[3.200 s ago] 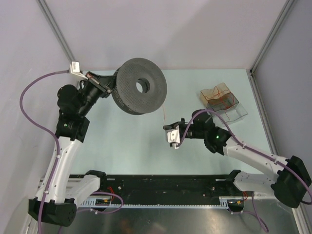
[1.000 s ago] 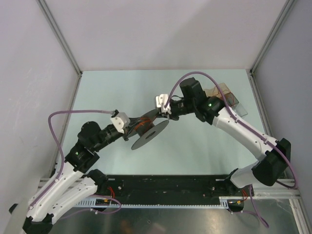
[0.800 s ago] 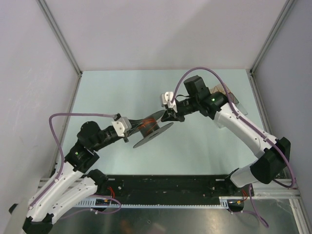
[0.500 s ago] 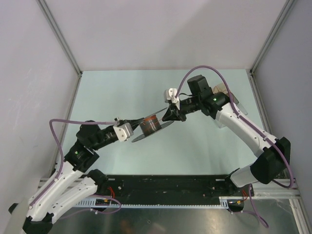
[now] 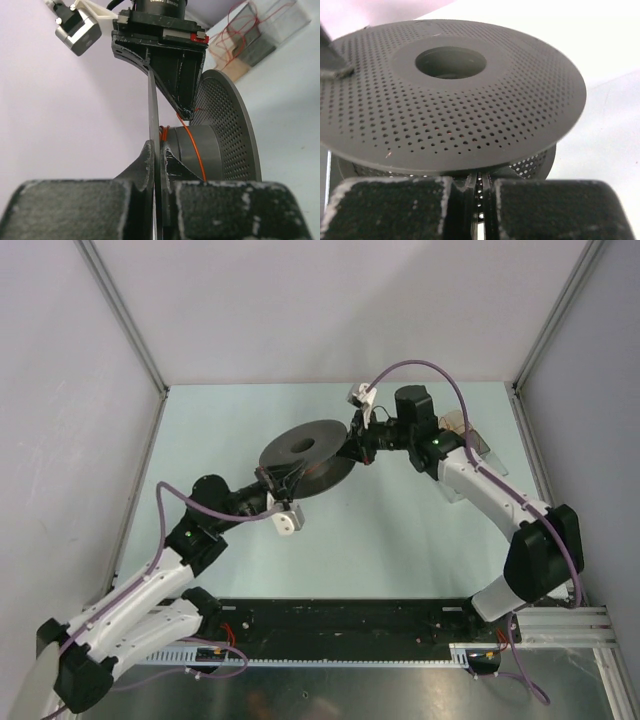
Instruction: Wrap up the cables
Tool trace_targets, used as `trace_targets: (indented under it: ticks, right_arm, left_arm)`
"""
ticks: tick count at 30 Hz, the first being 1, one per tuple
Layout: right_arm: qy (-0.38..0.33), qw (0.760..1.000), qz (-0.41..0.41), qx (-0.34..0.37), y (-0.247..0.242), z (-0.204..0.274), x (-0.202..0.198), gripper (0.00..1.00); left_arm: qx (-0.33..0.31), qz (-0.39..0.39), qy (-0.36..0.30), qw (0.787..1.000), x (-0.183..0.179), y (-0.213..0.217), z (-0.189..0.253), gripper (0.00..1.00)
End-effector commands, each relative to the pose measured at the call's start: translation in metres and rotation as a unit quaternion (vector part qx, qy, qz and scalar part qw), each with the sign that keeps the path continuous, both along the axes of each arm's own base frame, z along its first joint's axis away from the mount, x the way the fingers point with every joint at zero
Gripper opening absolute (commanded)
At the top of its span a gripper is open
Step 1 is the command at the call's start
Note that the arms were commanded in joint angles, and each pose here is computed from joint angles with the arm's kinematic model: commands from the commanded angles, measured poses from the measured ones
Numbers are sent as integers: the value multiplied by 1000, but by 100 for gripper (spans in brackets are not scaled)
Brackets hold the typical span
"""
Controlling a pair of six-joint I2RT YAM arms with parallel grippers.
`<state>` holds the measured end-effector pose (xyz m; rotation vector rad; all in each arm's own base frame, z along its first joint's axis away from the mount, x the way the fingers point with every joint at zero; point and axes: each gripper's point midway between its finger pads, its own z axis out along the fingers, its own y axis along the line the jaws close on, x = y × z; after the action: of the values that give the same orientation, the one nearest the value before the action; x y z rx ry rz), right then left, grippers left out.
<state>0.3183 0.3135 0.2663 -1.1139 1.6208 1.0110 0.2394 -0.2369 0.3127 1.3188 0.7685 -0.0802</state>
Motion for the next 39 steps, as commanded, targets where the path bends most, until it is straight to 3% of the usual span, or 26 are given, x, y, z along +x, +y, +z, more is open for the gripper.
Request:
trace_targets:
  ticks: [1, 9, 17, 23, 39]
  right_arm:
    - [26, 978, -201, 45, -31, -2, 92, 0]
    - [136, 931, -303, 150, -32, -24, 148, 0]
    - [216, 889, -315, 253, -18, -32, 176, 0]
    - [267, 870, -310, 275, -4, -25, 169, 0]
    - [345, 846, -317, 253, 22, -23, 125, 0]
  left_arm:
    - [4, -25, -152, 988, -1, -10, 34, 0]
    - [33, -4, -179, 983, 48, -17, 6, 0]
    - [19, -8, -174, 984, 79, -24, -5, 0]
    - [-29, -31, -156, 987, 69, -26, 12, 0]
    - [-59, -57, -183, 980, 32, -17, 36, 0]
